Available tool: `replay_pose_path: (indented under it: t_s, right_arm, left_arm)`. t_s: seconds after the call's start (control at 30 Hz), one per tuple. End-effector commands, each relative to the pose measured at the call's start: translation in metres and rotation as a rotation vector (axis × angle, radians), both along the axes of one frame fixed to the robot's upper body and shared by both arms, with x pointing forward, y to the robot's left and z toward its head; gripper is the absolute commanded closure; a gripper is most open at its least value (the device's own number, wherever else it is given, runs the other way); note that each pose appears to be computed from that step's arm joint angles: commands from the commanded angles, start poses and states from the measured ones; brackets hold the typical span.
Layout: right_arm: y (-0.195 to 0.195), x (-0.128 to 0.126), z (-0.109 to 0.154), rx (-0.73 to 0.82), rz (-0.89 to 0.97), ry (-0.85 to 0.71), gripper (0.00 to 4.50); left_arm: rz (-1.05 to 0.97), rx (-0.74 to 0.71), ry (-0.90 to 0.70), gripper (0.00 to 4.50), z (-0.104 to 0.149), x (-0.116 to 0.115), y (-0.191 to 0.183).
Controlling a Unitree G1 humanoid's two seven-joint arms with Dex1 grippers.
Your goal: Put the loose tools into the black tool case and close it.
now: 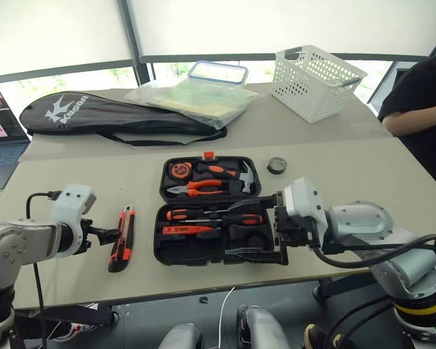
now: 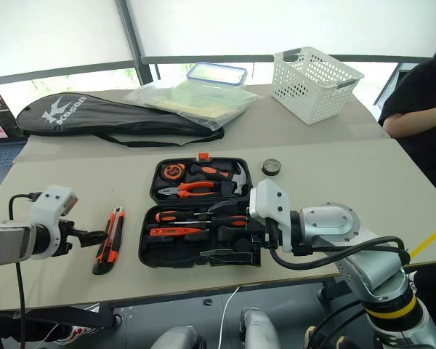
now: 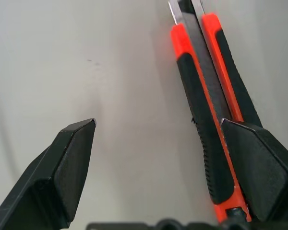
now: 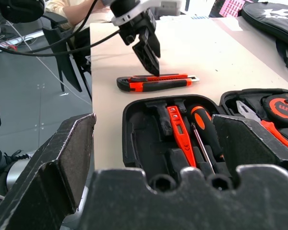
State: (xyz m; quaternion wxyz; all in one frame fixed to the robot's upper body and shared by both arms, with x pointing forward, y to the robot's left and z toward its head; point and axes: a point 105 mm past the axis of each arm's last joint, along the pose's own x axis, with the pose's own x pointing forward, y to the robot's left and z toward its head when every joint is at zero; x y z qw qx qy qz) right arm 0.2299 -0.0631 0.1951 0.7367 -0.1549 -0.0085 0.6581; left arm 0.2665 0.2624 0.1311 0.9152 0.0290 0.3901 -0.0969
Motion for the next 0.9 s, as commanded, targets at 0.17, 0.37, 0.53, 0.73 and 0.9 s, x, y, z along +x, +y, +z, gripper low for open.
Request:
replay_pose_path:
  t_s: [0.17,0.37,0.53,0.73,0.9]
  right_arm:
    - [0.002,0.0,0.01,0.015,0.008,-0.048,0.0]
    - [0.0,0.001,0.009,0.017,-0.006,-0.047,0.0]
    - [-0.001,0.002,0.009,0.022,-0.021,-0.05,0.0]
    - [-0.005,0.005,0.014,0.021,-0.035,-0.062,0.0]
    - [-0.016,0.002,0.011,-0.017,-0.031,-0.001,0.0]
  left_arm:
    - [-0.05,-0.033,0.022,0.01,-0.013,-0.001,-0.024]
    - [0.017,0.009,0.102,0.01,-0.033,-0.005,-0.011]
    - [-0.027,-0.024,0.182,0.53,-0.05,-0.011,-0.02]
    - [-0.01,0.016,0.155,2.36,-0.052,-0.005,-0.001]
    - [-0.39,0.098,-0.149,2.92,-0.007,0.025,0.002]
